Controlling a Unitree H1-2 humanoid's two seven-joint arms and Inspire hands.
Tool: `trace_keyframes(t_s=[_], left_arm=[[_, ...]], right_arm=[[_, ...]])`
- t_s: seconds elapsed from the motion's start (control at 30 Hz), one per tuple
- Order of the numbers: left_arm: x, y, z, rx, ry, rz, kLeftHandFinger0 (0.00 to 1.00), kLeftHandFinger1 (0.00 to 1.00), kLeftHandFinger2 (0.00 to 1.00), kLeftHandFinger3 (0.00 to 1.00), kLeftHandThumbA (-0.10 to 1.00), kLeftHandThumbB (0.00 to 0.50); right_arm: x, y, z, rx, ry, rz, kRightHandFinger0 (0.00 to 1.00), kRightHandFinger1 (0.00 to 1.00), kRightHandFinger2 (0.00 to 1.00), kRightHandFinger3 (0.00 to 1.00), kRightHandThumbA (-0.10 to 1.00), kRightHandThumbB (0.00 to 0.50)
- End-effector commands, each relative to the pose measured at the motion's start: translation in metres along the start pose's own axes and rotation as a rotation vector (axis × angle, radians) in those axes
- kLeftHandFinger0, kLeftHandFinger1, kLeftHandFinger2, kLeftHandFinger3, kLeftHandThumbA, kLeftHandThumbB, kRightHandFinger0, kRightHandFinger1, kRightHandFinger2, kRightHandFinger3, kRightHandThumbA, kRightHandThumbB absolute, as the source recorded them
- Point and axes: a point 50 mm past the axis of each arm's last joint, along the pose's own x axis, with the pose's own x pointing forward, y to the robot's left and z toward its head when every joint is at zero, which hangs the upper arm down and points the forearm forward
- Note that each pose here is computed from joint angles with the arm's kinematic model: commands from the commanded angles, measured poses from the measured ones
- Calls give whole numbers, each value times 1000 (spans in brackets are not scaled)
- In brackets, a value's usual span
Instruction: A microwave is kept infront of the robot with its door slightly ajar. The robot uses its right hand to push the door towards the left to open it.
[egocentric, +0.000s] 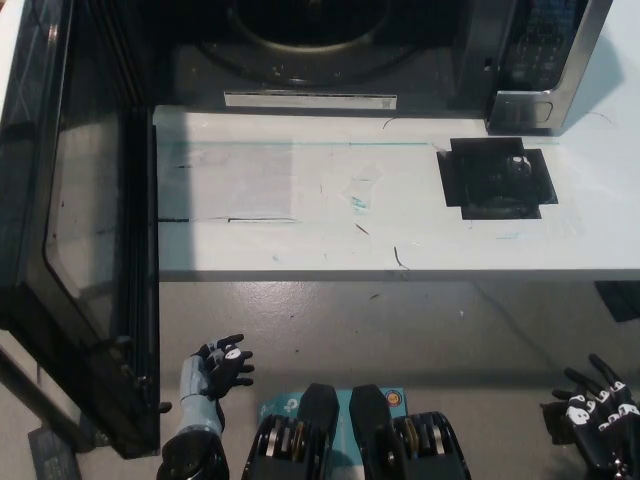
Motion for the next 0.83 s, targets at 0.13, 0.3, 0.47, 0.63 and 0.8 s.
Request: trace_keyframes(t_s=[0.13, 0.3, 0.47, 0.63, 0.8], left_arm=[[5, -7, 17, -9, -54, 21, 419, 398, 409, 493, 84, 0], [4, -7, 17, -20, -61, 15, 381, 377, 405, 480, 65, 0], [5, -7, 17, -24, -58, 22, 397, 386, 423, 496, 51, 0], [5, -6, 17, -25, -67, 11, 393, 389, 424, 494, 81, 0], [5, -7, 17, -22, -60, 13, 414, 391, 414, 480, 69, 0]], right_arm=[[6, 3, 11, 29, -79, 1, 354, 456, 601, 786, 281, 247], [5, 4, 11, 22, -74, 0, 351, 450, 600, 773, 260, 231], [6, 3, 11, 16, -75, 2, 353, 447, 606, 792, 264, 236], [7, 3, 12, 10, -72, -2, 341, 430, 595, 787, 263, 241], [7, 3, 12, 14, -72, -2, 357, 451, 613, 781, 249, 232]])
